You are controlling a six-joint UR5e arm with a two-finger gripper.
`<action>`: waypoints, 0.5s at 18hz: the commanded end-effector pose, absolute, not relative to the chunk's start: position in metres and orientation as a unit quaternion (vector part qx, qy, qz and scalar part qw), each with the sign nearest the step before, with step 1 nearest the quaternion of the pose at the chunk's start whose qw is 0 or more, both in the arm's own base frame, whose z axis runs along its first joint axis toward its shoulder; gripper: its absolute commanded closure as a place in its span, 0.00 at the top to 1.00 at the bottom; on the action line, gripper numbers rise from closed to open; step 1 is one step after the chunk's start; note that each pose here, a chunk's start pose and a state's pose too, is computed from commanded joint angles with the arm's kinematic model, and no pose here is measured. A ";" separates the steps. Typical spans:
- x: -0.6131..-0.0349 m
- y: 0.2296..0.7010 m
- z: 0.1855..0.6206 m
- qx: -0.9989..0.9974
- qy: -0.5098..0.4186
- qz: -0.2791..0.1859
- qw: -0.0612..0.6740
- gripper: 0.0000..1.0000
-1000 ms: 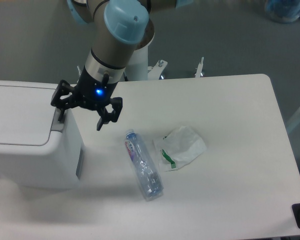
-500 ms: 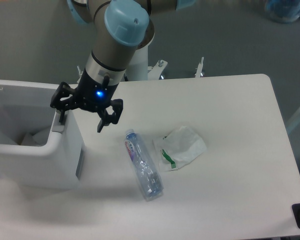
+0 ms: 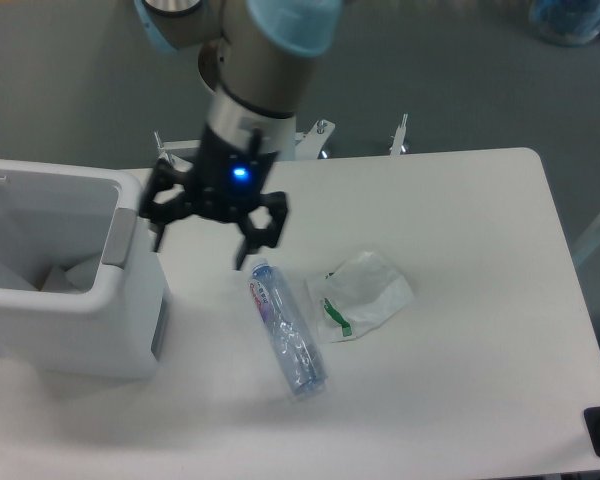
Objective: Open the trash can
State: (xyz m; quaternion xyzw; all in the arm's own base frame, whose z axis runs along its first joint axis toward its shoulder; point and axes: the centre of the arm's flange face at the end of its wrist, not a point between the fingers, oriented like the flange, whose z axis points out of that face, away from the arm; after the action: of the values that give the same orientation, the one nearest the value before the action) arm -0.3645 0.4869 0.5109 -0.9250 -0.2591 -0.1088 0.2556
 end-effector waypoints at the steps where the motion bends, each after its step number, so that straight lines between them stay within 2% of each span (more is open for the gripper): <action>1: -0.380 0.473 0.508 -0.928 -0.260 -0.091 0.250 1.00; 5: -0.428 0.436 0.490 -0.943 -0.245 -0.041 0.222 1.00; 9: -0.466 0.414 0.456 -0.965 -0.214 0.018 0.148 1.00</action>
State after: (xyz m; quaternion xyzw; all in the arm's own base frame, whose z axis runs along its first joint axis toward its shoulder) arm -0.4657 0.4145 0.4563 -0.9654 -0.2140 0.0179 0.1477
